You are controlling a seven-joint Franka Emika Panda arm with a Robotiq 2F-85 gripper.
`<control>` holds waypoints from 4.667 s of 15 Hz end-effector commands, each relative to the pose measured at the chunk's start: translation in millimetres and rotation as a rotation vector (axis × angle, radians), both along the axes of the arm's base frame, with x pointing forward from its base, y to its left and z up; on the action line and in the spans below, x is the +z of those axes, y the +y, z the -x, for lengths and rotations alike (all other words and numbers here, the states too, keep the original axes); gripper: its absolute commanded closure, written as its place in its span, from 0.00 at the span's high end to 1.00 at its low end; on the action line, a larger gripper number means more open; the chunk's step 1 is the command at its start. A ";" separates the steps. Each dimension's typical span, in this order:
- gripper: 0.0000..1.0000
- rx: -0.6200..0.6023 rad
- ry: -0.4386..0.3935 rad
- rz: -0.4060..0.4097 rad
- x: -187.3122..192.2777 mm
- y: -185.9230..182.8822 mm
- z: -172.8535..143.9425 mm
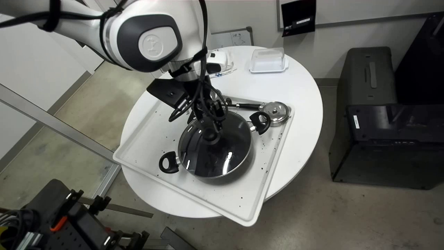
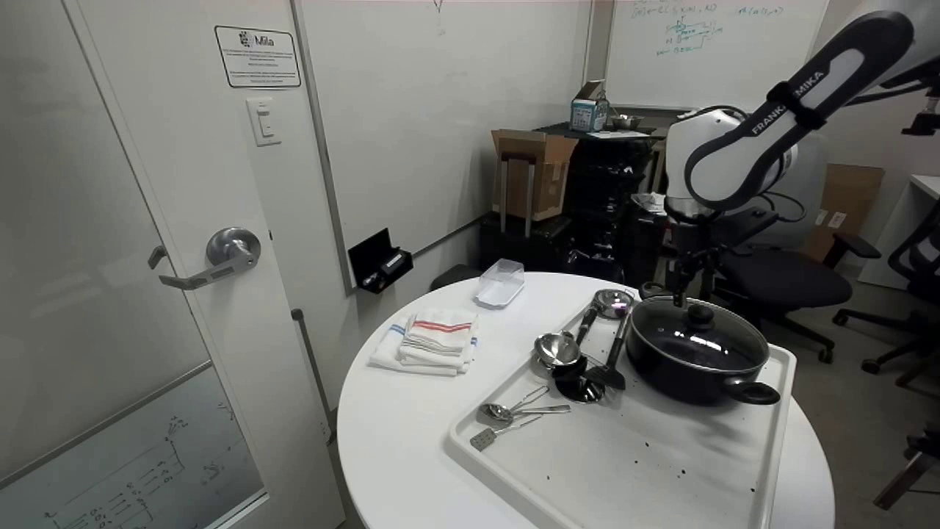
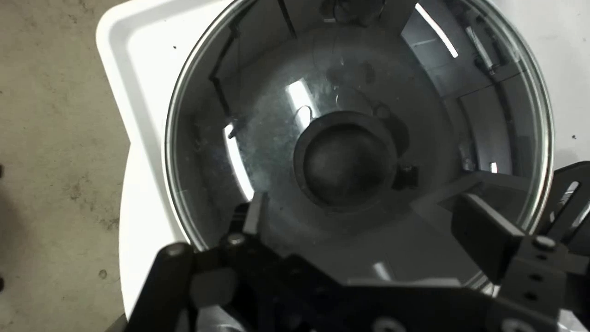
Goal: Remove the lid from the pot and put it on the table
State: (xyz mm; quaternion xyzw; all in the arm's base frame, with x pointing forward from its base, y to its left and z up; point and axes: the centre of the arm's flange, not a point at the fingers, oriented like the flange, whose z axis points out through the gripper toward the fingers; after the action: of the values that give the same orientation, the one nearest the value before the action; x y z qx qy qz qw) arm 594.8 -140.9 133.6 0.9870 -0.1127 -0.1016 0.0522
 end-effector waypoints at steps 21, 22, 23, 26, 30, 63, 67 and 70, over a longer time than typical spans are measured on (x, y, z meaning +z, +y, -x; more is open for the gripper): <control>0.25 0.029 0.062 -0.014 -18.9 -14.6 12.6; 0.25 0.029 0.059 -0.016 -16.9 -14.3 13.3; 0.25 0.030 0.056 -0.016 -12.6 -13.4 15.3; 0.25 0.036 0.046 -0.018 1.5 -9.9 20.9; 0.25 0.047 0.025 -0.019 30.0 -1.2 30.7; 0.25 0.705 0.087 0.170 4.1 297.5 116.1; 0.50 0.705 0.124 0.148 -3.5 295.1 125.4; 0.25 0.699 0.128 0.148 -5.0 292.4 125.1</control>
State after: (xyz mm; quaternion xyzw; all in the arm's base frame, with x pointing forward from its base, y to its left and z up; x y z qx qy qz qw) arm 469.8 151.5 128.6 0.9511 0.2281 -0.1305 0.1620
